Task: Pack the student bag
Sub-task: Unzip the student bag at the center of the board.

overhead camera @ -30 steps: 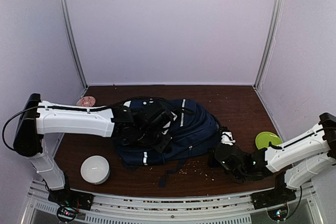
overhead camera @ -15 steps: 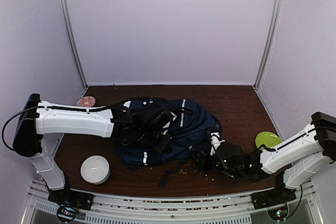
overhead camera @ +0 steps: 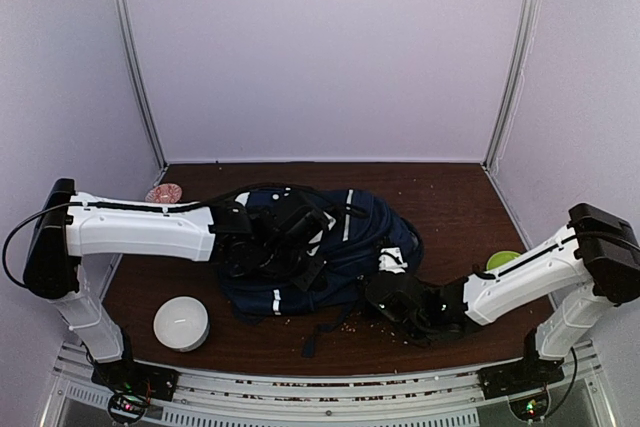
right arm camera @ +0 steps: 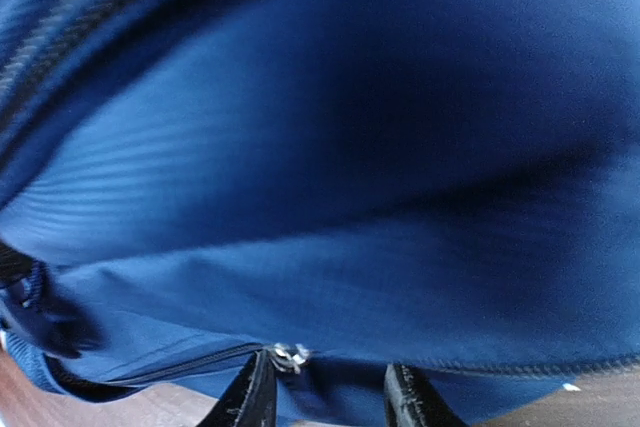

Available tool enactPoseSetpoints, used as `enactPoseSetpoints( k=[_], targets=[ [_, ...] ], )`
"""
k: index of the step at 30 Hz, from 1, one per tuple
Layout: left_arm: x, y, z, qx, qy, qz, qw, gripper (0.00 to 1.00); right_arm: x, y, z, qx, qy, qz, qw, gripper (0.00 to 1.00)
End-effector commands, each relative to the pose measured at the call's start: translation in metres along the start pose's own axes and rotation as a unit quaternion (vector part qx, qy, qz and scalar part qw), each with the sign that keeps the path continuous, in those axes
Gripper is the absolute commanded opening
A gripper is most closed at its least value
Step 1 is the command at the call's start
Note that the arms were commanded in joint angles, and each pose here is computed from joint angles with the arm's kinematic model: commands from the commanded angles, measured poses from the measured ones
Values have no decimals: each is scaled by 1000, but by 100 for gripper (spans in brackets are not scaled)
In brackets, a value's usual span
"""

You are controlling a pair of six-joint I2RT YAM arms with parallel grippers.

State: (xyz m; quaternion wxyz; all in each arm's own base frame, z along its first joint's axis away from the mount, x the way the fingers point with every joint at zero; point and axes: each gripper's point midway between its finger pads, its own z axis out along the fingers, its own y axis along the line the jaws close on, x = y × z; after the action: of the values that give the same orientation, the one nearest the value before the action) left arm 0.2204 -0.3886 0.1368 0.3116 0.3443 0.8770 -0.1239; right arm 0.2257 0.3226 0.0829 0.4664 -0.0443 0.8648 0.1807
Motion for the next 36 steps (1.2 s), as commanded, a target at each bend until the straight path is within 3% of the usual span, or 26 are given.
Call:
enactPoseSetpoints(
  k=[1, 9, 14, 20, 31, 36],
  targets=[
    [-7, -1, -18, 8, -13, -20, 1000, 0, 7, -40, -9, 71, 1, -19, 997, 37],
    [0, 2, -12, -2, -3, -15, 1000, 0, 1, -66, -37, 61, -1, 2, 998, 39],
    [5, 6, -14, -7, 1, -13, 1000, 0, -2, -21, -38, -72, 1, 8, 997, 42],
    [9, 9, -20, -9, 3, -17, 1000, 0, 1, 19, -38, -171, 1, 14, 985, 45],
    [32, 9, -3, -19, 57, -8, 998, 0, 4, 22, -13, -133, -24, 17, 991, 46],
    [33, 6, 3, -14, 54, -11, 998, 0, 12, 27, -8, -133, -17, 12, 991, 45]
  ],
)
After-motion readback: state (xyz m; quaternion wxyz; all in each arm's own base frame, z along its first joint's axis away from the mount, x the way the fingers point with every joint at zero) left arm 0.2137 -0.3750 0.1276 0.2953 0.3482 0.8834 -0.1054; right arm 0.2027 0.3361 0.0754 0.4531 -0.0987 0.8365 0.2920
